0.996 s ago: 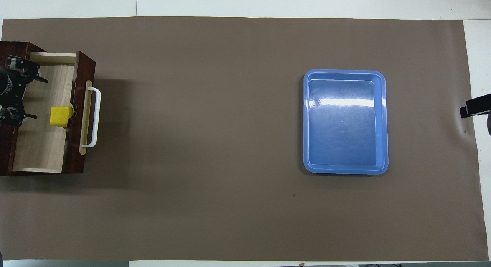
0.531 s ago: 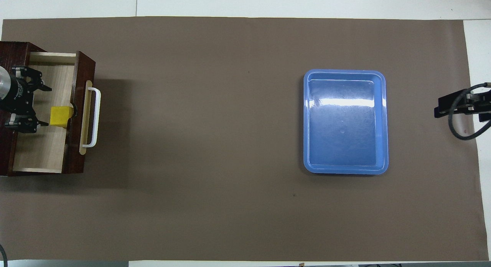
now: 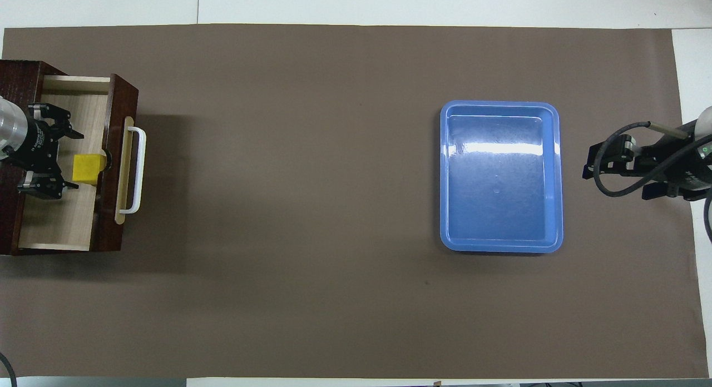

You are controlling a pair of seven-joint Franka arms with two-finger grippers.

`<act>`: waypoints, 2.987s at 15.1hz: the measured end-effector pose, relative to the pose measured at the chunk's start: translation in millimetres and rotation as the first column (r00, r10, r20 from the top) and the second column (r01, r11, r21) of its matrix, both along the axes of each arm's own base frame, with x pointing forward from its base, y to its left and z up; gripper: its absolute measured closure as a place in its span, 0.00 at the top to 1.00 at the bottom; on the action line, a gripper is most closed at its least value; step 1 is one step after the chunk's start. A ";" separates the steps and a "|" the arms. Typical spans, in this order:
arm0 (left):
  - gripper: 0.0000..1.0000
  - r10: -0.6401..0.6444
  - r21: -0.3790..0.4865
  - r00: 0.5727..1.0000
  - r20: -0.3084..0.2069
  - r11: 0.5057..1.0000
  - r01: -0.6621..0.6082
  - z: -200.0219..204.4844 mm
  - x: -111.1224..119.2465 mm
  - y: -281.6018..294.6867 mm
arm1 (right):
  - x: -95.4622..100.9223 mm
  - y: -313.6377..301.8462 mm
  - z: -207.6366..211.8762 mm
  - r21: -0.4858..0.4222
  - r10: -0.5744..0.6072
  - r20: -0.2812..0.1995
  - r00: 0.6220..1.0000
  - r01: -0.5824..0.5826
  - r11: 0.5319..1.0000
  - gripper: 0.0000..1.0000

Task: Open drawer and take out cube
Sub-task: 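Grasp the yellow cube with the left gripper while the right gripper advances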

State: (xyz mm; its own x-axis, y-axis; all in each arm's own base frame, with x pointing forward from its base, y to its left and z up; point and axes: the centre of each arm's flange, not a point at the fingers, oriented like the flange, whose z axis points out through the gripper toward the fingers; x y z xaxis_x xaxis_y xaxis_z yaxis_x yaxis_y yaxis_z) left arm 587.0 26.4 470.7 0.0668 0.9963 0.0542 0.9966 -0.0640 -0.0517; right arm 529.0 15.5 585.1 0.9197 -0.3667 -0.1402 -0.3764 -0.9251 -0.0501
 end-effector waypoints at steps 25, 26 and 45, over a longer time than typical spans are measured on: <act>1.00 -0.030 -0.038 0.999 0.021 0.999 0.031 -26.1 -11.4 20.2 | 12.3 163.9 -72.9 0.145 -0.587 -0.169 0.791 0.609 0.780 1.00; 1.00 -0.030 -0.039 0.999 0.019 0.999 0.031 -27.1 -12.0 19.5 | 12.5 163.2 -72.9 0.145 -0.588 -0.169 0.791 0.610 0.779 1.00; 0.55 -0.024 -0.056 0.999 0.029 0.998 0.026 -31.1 -20.2 16.2 | 16.6 152.9 -73.3 0.147 -0.605 -0.167 0.779 0.626 0.766 1.00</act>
